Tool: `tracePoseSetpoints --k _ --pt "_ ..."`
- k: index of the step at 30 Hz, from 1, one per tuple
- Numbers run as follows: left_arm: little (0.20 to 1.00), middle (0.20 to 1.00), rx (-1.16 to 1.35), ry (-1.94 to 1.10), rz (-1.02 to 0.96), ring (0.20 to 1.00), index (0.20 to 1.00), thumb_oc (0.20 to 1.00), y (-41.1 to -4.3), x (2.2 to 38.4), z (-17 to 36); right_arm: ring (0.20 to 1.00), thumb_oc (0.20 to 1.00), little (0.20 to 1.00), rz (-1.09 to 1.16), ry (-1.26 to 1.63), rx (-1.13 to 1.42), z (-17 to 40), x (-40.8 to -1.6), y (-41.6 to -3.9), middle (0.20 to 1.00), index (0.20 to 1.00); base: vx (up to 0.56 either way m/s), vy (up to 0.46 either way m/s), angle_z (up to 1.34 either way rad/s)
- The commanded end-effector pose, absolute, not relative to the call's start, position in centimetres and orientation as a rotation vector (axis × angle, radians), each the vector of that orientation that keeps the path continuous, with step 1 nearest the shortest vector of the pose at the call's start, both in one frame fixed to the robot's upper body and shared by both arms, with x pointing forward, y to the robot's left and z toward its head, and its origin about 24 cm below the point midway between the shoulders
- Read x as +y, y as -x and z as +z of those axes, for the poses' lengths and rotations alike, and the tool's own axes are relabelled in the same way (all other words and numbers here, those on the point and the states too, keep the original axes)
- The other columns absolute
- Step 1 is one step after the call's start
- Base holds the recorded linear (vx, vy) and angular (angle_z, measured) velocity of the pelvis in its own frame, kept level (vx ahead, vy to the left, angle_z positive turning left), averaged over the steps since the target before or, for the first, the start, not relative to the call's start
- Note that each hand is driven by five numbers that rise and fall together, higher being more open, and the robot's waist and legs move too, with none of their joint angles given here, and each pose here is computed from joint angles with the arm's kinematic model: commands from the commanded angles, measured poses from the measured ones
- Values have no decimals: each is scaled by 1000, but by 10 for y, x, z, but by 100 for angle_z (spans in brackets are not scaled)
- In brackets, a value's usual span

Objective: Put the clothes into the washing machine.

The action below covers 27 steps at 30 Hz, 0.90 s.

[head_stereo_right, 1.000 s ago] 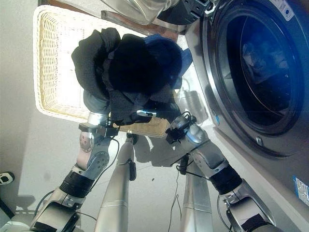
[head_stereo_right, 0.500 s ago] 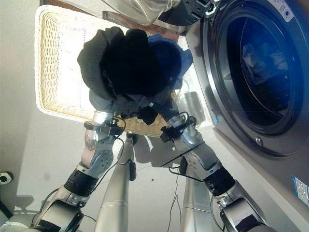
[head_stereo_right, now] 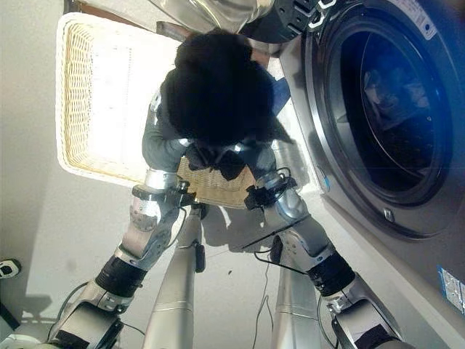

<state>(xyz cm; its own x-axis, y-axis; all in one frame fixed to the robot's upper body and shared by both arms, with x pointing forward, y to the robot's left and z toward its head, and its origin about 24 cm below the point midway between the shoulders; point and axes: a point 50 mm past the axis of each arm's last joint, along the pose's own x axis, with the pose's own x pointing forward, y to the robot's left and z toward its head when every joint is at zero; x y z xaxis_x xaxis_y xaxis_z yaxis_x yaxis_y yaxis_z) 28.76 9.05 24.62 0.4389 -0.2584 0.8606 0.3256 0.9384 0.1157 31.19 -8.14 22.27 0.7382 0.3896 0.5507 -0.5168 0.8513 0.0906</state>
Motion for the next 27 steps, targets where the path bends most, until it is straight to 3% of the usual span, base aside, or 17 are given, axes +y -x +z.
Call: tracePoseSetpoints --k 1,12,27 --pt "1000 1000 -1261 -65 -363 1000 1000 1000 -264 79 267 200 200 200 539 -368 -769 256 -83 -289 200 200 0 0 0" --pt "1000 1000 -1282 -415 -224 1000 1000 1000 -274 87 269 200 200 200 398 -455 -973 275 -120 -275 200 200 0 0 0" --pt "1000 1000 -1095 -504 -65 1000 1000 1000 -299 113 252 200 200 200 432 -665 -1057 278 -146 -266 200 200 0 0 0"
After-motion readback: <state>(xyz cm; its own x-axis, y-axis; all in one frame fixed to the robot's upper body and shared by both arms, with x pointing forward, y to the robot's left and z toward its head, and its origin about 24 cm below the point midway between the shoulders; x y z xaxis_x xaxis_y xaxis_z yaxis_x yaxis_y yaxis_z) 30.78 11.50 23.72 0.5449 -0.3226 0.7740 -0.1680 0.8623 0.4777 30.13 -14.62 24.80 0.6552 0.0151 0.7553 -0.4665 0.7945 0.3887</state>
